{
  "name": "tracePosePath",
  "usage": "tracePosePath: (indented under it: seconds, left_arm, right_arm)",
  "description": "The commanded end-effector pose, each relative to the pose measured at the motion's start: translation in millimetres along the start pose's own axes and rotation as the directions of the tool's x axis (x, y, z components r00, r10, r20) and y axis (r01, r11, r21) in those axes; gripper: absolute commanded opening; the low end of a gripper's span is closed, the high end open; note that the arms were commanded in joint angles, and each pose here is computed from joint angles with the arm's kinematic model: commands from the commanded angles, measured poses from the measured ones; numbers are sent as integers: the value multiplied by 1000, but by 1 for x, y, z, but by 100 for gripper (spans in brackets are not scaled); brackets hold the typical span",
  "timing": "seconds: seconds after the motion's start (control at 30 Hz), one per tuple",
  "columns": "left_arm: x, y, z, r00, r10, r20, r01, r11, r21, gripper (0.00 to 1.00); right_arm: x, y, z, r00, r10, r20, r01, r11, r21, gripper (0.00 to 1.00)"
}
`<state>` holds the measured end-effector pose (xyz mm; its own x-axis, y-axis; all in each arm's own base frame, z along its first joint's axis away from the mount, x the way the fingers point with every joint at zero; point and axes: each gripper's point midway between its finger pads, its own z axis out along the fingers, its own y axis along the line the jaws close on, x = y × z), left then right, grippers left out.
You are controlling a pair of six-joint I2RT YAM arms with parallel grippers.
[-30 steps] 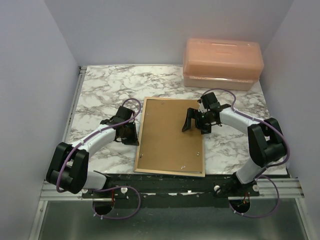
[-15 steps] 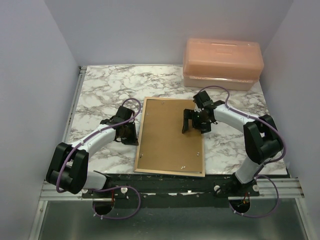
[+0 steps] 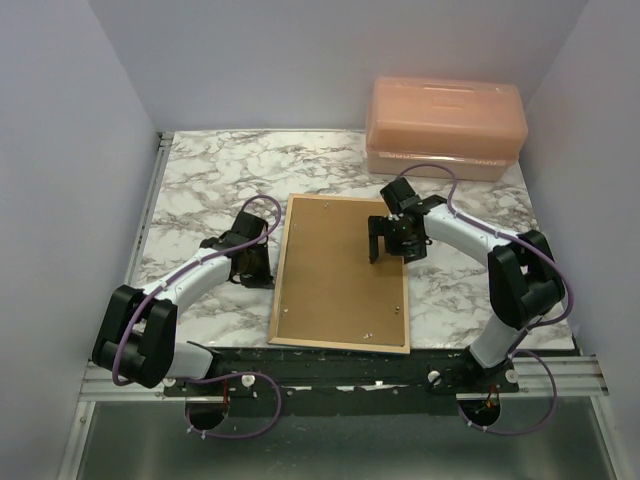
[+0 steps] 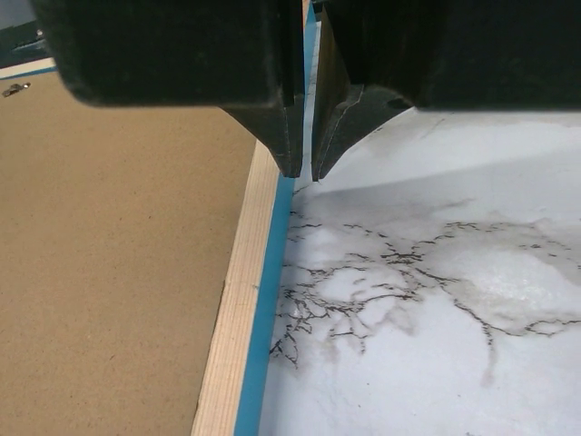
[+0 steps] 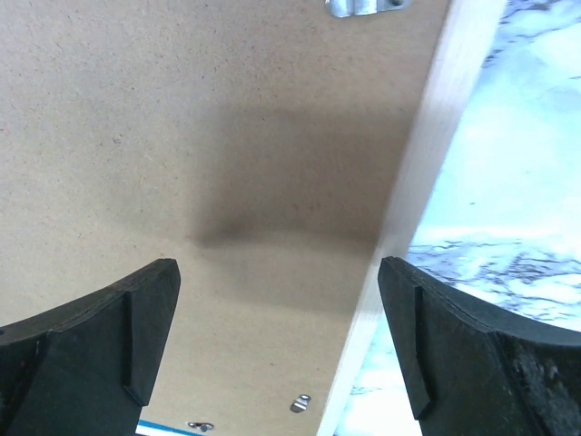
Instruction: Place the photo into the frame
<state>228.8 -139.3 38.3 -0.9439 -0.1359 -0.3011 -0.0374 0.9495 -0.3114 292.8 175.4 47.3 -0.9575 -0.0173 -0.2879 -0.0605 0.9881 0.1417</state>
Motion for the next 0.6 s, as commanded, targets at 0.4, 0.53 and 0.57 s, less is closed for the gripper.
tracePosePath:
  seconds: [0.4, 0.53, 0.57]
  left_arm:
    - [-10, 1, -10, 999, 14, 43, -13, 1000, -21, 11]
    - [-9, 1, -10, 999, 12, 42, -11, 1000, -18, 11]
    - [-9, 1, -9, 999, 13, 41, -12, 1000, -18, 11]
  right_arm:
    - [-5, -1, -8, 1000, -18, 8, 18, 998, 53, 100]
    - [5, -2, 4, 1000, -4, -21, 5, 999, 46, 100]
    - [7, -2, 7, 1000, -3, -27, 4, 999, 43, 100]
